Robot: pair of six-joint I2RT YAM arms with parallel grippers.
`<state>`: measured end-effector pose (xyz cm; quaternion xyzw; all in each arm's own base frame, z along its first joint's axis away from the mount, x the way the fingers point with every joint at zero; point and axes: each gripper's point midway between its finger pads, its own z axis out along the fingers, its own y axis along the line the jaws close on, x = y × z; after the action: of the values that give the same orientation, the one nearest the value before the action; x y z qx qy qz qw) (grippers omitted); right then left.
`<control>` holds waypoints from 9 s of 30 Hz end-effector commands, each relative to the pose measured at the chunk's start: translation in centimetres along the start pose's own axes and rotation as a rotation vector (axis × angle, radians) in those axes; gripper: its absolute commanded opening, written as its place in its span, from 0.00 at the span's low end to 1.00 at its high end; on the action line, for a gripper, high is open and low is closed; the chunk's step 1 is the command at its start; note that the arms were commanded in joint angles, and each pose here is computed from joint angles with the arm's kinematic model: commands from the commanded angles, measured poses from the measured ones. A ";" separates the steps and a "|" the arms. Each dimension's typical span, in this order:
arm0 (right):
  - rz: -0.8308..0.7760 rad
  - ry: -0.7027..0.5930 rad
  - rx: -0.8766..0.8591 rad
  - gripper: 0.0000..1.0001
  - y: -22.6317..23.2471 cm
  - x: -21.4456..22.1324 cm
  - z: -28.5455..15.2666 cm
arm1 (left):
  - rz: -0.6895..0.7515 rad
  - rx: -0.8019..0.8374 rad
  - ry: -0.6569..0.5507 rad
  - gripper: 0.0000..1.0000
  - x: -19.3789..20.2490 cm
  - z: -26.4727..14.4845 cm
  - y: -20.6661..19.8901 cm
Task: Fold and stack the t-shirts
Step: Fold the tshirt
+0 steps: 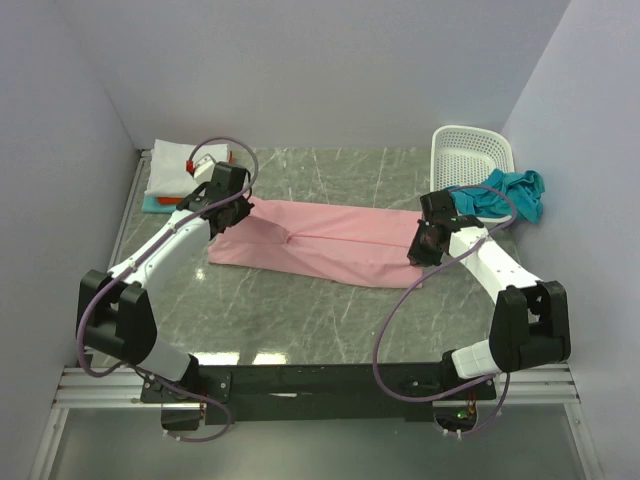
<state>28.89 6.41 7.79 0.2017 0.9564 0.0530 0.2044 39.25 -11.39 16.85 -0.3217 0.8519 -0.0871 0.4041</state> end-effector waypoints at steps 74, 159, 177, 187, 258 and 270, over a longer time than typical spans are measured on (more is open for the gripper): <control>-0.155 0.199 -0.198 0.81 4.9 10.2 5.4 | 0.144 0.162 0.455 1.00 10.6 21.9 -10.6; -0.327 0.375 -0.543 0.63 2.9 23.9 -4.0 | 0.033 0.245 0.780 0.42 29.7 -15.7 12.5; -0.319 0.350 -0.665 0.00 5.9 23.6 -3.6 | 0.062 0.261 0.703 0.00 28.9 -14.8 11.0; -0.385 0.154 -0.694 0.00 9.6 18.2 -6.8 | 0.118 0.367 0.537 0.00 24.5 -15.6 6.4; -0.344 -0.035 -0.509 0.60 21.0 -7.0 2.8 | 0.192 0.349 0.351 0.81 6.7 5.9 -5.3; -0.264 -0.106 -0.592 0.87 16.6 -2.3 -3.3 | 0.131 0.331 0.347 0.99 9.1 -0.7 0.6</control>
<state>36.30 20.71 12.38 0.0000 0.9258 0.2646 0.2698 36.55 -16.72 12.34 -0.1655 0.9008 -0.2486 0.3154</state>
